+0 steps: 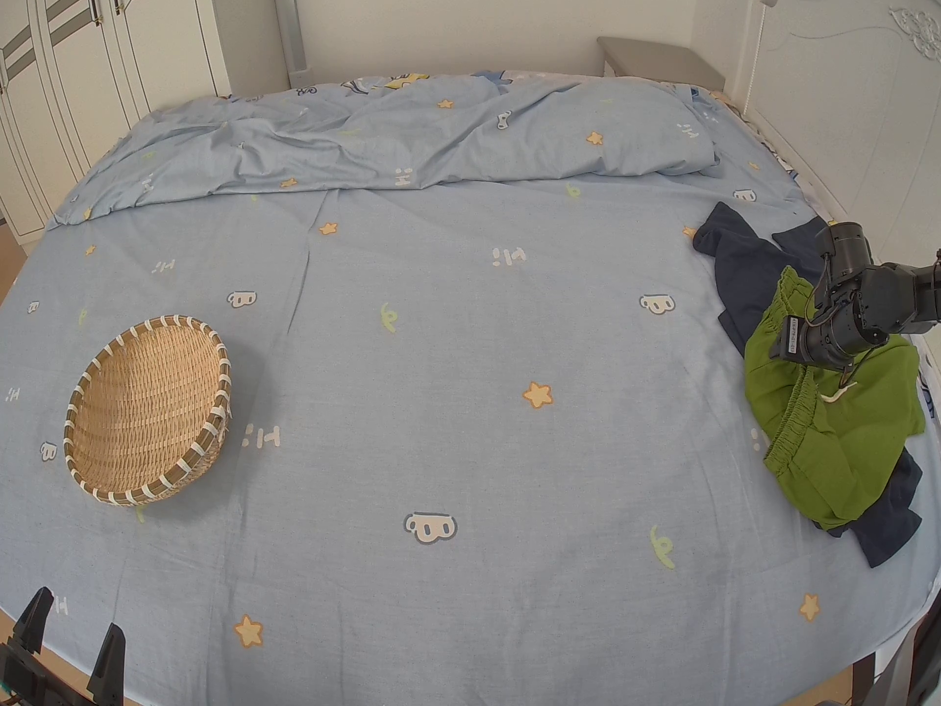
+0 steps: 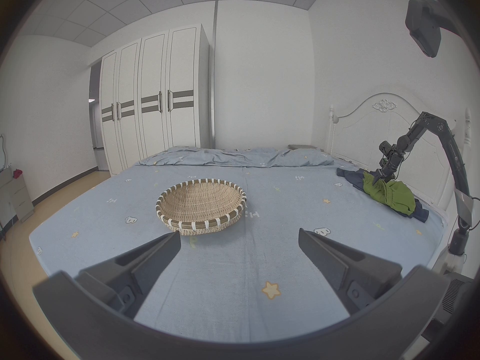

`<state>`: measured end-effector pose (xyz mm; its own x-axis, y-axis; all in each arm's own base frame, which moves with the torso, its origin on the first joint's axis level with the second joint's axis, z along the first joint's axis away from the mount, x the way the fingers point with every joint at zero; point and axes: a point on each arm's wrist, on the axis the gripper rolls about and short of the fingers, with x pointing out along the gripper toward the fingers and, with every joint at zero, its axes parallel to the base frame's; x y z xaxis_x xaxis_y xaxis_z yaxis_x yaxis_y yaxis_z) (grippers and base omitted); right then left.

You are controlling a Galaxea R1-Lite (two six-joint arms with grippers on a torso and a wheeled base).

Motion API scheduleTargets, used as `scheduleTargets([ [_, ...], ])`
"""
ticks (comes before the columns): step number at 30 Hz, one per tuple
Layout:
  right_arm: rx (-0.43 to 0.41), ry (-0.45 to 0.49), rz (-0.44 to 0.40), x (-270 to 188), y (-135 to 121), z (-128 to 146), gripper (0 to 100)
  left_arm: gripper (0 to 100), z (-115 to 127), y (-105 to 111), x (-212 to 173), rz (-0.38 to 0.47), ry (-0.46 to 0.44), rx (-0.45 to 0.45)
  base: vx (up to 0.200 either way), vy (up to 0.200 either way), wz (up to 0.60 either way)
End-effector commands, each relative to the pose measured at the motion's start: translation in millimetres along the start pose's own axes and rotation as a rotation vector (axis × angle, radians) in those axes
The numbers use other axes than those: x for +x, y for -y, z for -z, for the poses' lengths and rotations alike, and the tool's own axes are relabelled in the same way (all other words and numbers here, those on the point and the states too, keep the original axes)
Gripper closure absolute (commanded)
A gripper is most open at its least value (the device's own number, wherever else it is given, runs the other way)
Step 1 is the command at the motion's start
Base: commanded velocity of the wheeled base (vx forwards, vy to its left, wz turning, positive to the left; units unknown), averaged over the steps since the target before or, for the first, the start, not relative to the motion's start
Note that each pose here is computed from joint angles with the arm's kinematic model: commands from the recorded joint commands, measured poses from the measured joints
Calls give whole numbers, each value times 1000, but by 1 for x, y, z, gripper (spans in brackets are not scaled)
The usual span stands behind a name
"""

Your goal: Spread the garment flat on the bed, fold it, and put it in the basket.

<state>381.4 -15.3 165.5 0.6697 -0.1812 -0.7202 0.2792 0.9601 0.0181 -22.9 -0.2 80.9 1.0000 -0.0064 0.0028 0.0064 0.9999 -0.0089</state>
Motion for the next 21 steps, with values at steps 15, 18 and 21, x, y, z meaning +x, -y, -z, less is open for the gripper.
scheduleTargets([
  [15,-4,22,-184,-64,-27,-5,100,0,5,0,0,0,-1,0,0,0,0],
  [18,33,43,-289,-92,-47,-9,100,0,5,0,0,0,-1,0,0,0,0],
  [21,45,65,-418,-123,-71,-11,100,0,5,0,0,0,-1,0,0,0,0],
])
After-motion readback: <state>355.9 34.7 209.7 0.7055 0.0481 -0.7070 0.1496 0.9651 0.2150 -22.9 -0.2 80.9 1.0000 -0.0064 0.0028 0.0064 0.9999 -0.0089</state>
